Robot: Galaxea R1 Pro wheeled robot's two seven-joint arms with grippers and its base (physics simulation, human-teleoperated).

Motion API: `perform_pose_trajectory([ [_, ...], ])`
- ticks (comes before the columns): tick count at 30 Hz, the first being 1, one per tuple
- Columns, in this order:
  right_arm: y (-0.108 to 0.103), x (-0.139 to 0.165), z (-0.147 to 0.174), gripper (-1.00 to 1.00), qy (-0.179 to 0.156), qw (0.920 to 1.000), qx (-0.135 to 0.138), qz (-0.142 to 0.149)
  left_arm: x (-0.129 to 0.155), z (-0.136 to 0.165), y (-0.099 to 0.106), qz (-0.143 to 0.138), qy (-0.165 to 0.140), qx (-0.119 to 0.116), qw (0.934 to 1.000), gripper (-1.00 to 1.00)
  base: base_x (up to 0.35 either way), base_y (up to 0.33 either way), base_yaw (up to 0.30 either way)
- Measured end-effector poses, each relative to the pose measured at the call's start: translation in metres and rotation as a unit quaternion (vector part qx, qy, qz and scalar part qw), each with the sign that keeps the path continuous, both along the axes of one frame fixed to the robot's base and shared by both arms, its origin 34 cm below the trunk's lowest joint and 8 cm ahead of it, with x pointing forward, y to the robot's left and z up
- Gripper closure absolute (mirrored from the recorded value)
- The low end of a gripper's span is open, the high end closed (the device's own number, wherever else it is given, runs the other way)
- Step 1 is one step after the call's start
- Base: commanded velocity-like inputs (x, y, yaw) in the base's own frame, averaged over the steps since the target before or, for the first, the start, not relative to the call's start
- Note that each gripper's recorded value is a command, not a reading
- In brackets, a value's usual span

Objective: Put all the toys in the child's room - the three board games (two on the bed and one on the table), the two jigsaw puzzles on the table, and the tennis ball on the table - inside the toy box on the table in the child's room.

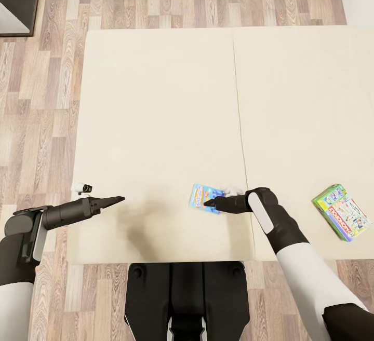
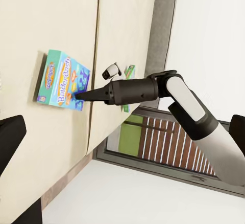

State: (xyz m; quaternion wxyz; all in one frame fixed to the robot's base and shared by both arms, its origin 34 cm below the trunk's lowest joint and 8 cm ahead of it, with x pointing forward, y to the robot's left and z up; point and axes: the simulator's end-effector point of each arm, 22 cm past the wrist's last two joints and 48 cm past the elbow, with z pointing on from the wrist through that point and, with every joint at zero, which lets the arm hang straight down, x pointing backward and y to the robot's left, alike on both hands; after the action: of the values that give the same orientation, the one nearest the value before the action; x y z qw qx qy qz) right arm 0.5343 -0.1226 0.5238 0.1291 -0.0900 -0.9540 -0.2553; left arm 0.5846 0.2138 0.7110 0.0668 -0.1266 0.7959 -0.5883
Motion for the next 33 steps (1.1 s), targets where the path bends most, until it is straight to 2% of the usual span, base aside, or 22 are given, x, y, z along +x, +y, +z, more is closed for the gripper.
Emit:
perform_pose_trajectory([
  [13, -0.002, 0.001, 0.002, -1.0, 0.002, 1.0, -0.001, 0.002, 0.0, 0.0, 0.001, 0.0, 0.0, 0.001, 1.0, -1.0, 0.0, 0.0, 0.0],
  [22, -0.003, 0.018, 0.009, -1.0, -0.022, 0.9997, -0.004, 0.007, 0.0, 0.0, 0.001, 0.0, 0.0, 0.001, 1.0, -1.0, 0.0, 0.0, 0.0],
  [33, -0.002, 0.024, 0.013, -1.0, -0.029, 0.9995, -0.005, 0.009, 0.003, 0.004, 0.002, 0.001, -0.005, 0.002, 1.0, -1.0, 0.0, 0.0, -0.039],
])
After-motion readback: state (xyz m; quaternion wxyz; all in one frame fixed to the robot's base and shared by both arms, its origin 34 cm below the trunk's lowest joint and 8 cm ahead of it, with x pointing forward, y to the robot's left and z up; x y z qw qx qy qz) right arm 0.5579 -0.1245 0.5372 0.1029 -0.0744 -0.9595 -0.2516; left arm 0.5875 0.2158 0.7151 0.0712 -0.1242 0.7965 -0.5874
